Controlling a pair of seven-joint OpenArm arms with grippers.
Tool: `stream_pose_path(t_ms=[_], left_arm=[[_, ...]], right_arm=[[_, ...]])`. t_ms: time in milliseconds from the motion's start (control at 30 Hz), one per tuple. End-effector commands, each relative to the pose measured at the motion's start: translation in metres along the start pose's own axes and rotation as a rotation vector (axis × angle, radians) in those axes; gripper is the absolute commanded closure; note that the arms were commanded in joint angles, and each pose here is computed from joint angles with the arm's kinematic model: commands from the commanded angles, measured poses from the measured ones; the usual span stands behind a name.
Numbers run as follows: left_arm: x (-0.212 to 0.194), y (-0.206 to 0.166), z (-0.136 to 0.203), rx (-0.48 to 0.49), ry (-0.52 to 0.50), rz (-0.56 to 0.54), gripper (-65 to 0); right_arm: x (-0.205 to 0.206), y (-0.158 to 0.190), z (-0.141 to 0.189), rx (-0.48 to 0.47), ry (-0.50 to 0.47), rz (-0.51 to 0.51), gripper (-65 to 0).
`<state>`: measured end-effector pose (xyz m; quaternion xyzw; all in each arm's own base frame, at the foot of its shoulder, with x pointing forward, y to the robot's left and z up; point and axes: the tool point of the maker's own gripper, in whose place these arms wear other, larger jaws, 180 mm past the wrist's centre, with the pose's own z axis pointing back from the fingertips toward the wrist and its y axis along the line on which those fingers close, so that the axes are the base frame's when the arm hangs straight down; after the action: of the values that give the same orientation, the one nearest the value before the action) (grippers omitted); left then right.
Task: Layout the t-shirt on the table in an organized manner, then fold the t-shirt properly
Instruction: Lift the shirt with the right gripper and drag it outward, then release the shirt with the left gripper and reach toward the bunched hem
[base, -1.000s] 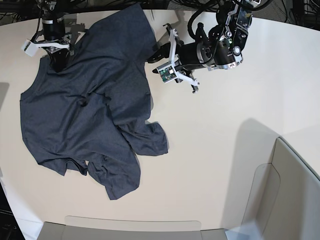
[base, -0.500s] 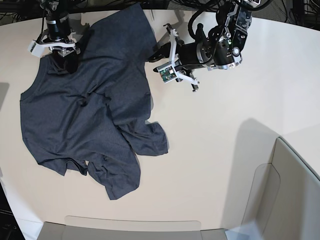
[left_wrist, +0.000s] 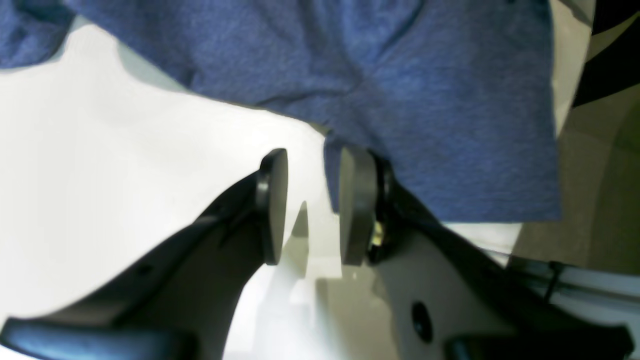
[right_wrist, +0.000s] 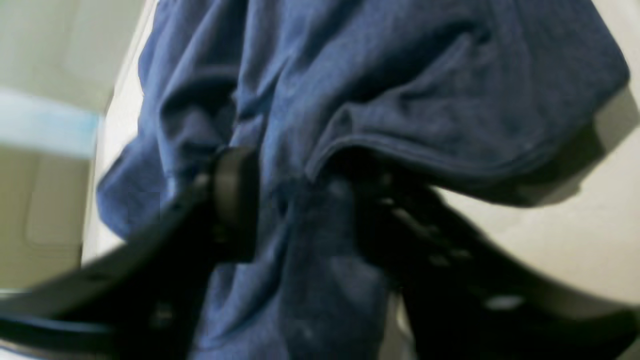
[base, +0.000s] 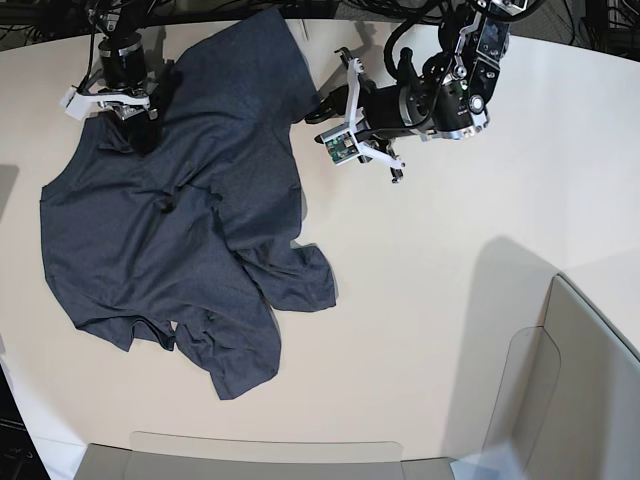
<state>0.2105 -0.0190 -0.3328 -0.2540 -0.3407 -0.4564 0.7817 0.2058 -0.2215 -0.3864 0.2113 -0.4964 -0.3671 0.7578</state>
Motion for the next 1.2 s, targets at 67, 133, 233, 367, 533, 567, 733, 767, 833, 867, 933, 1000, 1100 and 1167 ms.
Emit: stream_pose_path(t_ms=[67, 133, 233, 367, 533, 567, 733, 767, 833, 867, 933, 1000, 1100, 1167], left_arm=[[0.012, 0.002, 0.003, 0.005, -0.046, -0.015, -17.8], [0.012, 0.002, 0.003, 0.005, -0.046, -0.015, -17.8], [0.013, 0.003, 0.003, 0.006, -0.047, -0.018, -17.8], [0.013, 0.005, 0.004, 0.011, -0.047, -0.016, -17.8], [0.011, 0.017, 0.01, 0.05, -0.051, 0.004, -17.8], [0.011, 0.017, 0.01, 0.05, -0.051, 0.004, -17.8], [0.012, 0.016, 0.009, 0.049, -0.052, 0.004, -17.8], [0.012, 0.016, 0.009, 0.049, -0.052, 0.004, -17.8], [0.011, 0.017, 0.01, 0.049, -0.051, 0.004, -17.8], [0.011, 0.017, 0.01, 0.049, -0.05, 0.003, -17.8], [0.01, 0.016, 0.01, 0.049, -0.049, 0.004, -17.8], [0.01, 0.016, 0.01, 0.049, -0.049, 0.004, -17.8], [0.01, 0.016, 0.01, 0.049, -0.049, 0.004, -17.8], [0.01, 0.016, 0.01, 0.049, -0.049, 0.004, -17.8]], right_arm=[[-0.003, -0.005, 0.007, -0.012, 0.012, -0.008, -5.6], [-0.005, -0.008, 0.01, -0.019, 0.019, -0.007, 0.0], [-0.002, -0.014, 0.017, -0.033, 0.031, 0.024, 0.0], [0.009, -0.022, 0.036, -0.062, 0.025, 0.071, 0.0], [0.045, -0.048, 0.065, -0.191, -0.041, 0.118, 0.0], [0.055, -0.054, 0.07, -0.221, -0.056, 0.133, 0.0], [0.094, -0.073, 0.086, -0.293, -0.107, 0.198, 0.0], [0.101, -0.076, 0.089, -0.304, -0.124, 0.205, 0.0], [0.111, -0.082, 0.097, -0.328, -0.152, 0.21, 0.0], [0.118, -0.086, 0.102, -0.346, -0.17, 0.213, 0.0], [0.128, -0.092, 0.111, -0.374, -0.2, 0.217, 0.0], [0.137, -0.098, 0.119, -0.401, -0.226, 0.22, 0.0], [0.15, -0.105, 0.133, -0.438, -0.264, 0.226, 0.0], [0.157, -0.11, 0.143, -0.463, -0.289, 0.226, 0.0]])
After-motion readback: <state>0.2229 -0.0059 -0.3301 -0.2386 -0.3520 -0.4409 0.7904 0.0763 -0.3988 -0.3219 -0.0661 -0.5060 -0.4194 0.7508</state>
